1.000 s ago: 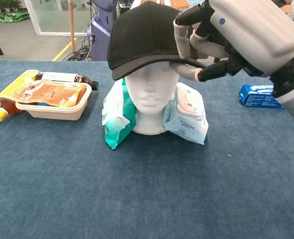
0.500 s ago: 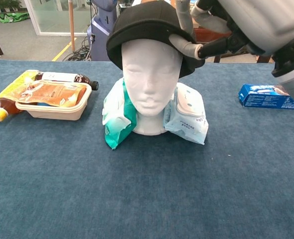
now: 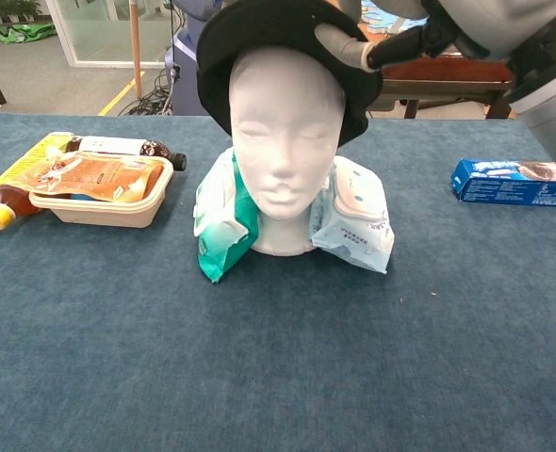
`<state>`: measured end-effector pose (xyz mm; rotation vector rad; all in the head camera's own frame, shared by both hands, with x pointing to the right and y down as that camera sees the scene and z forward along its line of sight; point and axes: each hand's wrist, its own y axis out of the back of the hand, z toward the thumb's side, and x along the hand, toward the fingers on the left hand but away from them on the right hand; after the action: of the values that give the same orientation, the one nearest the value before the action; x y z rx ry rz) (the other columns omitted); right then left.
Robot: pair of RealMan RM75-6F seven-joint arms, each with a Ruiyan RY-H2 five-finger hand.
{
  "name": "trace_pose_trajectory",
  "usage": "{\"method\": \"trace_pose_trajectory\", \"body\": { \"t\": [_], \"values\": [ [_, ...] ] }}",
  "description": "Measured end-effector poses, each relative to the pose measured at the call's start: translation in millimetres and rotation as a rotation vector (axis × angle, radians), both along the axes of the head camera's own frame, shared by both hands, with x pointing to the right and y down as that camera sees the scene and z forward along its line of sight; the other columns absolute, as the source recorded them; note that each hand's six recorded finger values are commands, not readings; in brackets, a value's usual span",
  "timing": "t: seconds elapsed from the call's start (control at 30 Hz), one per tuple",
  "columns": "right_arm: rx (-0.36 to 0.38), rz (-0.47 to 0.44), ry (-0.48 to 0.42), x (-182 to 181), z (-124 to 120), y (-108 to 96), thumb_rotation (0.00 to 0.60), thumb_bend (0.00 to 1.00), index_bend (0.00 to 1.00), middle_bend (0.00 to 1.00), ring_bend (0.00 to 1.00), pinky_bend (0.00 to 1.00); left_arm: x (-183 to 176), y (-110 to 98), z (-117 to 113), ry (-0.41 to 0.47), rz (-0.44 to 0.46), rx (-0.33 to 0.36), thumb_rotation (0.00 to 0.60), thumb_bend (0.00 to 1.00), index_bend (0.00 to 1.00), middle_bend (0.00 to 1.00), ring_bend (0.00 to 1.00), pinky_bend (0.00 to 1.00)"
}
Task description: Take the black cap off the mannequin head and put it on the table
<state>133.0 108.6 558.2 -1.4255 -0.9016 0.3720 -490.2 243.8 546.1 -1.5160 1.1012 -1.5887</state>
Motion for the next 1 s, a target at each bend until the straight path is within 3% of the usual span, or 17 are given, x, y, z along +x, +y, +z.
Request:
{"method": "trace_pose_trajectory", "body": {
  "t": [0.67,1.0],
  "values": [
    [0.070,0.106,0.035,1.0,-10.9,-50.7,0.600,0.35,0.71,1.00,0.95,1.00,-0.2,1.7,-3.2,0.004,0.002,0.007,0.600,0.29,0.32,0.29,0.28,0.58],
    [0.114,0.180,0.062,26.9,-19.0,-72.4,0.600,0.35,0.71,1.00,0.95,1.00,-1.3,2.5,-4.3,0.004,-0.001,0.009,0.600,0.29,0.32,0.29,0.28,0.58]
  ]
}}
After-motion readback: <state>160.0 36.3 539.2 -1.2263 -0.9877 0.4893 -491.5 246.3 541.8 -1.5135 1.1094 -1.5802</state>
